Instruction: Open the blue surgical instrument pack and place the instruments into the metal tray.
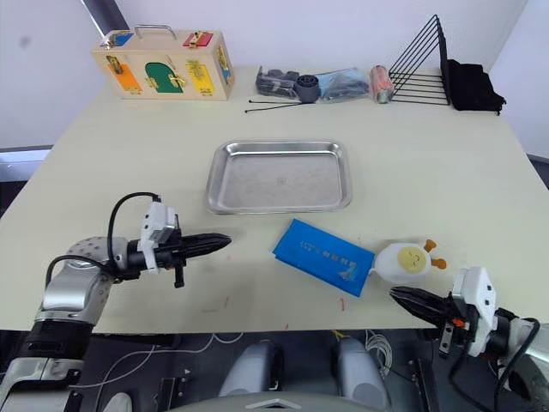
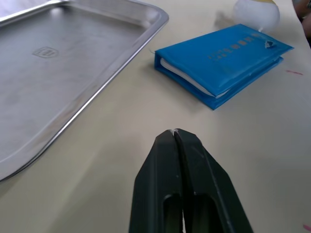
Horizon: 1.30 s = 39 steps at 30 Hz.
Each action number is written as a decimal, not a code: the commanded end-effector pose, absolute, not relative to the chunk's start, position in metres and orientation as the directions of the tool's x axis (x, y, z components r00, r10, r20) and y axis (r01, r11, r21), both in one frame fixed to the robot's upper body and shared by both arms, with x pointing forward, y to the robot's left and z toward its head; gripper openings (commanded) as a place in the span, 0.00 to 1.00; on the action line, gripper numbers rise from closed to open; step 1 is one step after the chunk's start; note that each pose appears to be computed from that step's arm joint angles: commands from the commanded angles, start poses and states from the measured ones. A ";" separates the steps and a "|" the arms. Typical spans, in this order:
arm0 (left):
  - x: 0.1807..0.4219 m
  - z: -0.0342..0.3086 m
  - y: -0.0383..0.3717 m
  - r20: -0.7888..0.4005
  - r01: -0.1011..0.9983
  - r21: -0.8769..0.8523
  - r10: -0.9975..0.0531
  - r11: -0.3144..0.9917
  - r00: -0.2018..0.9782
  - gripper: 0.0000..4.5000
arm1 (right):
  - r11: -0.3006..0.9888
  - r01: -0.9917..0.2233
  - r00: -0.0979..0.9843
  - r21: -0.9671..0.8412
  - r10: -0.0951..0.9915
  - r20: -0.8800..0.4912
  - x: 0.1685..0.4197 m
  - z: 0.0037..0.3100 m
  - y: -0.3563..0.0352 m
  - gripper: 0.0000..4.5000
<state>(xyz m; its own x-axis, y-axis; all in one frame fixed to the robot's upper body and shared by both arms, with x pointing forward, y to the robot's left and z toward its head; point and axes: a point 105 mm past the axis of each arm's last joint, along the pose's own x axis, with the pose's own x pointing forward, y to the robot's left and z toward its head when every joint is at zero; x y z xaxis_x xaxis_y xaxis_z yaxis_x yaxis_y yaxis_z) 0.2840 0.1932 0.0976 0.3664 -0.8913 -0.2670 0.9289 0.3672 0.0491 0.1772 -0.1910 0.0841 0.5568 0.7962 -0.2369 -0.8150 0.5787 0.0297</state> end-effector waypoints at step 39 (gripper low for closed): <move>0.300 0.089 0.120 -0.180 0.979 0.059 -0.963 0.193 0.200 0.00 | 0.609 -0.789 0.614 -0.077 0.779 -0.130 0.230 0.076 -0.150 0.01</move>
<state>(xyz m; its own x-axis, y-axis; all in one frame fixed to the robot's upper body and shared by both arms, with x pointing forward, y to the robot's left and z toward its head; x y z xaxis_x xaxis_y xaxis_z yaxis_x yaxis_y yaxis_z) 0.3039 0.1243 0.0850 0.2181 -0.9579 -0.1865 0.9759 0.2156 0.0339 0.2283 -0.1558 0.0628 0.6279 0.7598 -0.1686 -0.7750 0.6304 -0.0450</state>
